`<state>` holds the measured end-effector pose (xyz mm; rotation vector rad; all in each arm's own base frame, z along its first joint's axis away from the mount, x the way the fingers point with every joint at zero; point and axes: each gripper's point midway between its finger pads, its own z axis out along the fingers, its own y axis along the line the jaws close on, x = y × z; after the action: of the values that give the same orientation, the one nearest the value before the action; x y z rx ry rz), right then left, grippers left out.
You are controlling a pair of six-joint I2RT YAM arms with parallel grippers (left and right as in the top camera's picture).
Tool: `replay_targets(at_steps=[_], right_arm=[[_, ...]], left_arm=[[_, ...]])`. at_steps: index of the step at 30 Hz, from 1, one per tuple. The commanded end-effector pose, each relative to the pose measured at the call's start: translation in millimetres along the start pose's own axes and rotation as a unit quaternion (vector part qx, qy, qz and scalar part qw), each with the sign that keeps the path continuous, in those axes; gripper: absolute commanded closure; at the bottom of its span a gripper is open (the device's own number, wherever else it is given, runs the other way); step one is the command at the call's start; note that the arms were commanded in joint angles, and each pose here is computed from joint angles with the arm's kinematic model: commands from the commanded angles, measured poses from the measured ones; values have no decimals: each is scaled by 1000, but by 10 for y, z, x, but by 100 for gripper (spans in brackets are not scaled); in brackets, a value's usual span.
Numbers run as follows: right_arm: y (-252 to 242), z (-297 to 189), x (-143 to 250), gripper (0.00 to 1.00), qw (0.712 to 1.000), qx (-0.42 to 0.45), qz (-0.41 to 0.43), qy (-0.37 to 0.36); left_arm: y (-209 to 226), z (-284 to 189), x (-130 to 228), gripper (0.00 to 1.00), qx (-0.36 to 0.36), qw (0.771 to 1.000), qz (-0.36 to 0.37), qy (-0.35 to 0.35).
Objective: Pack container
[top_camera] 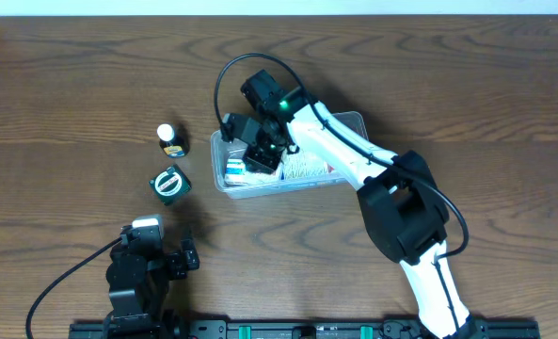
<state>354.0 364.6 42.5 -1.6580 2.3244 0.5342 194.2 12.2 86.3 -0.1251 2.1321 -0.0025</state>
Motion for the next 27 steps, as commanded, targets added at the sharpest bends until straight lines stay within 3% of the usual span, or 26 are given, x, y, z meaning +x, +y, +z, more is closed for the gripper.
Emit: replay_targets(at_steps=[1,4,14,20,24,27], right_arm=[[137,-35,-230,31,999,-17,-18,-26],[192,-3,-239,24,999,-19,-27,-23],[34,136,23,25,999,24,-18,33],[-27,290,176,20,998,23,-9,58],[-30,340,209,35,998,21,-7,63],[-51,339,208,35,998,26,-8,63]], left_arm=[[-16,-6,-11,2,4,1000,2,-2],[-16,-6,-11,2,4,1000,2,-2],[-16,-6,-11,2,4,1000,2,-2],[-16,-6,-11,2,4,1000,2,-2],[-15,-6,-11,2,4,1000,2,-2],[-16,-6,-11,2,4,1000,2,-2]])
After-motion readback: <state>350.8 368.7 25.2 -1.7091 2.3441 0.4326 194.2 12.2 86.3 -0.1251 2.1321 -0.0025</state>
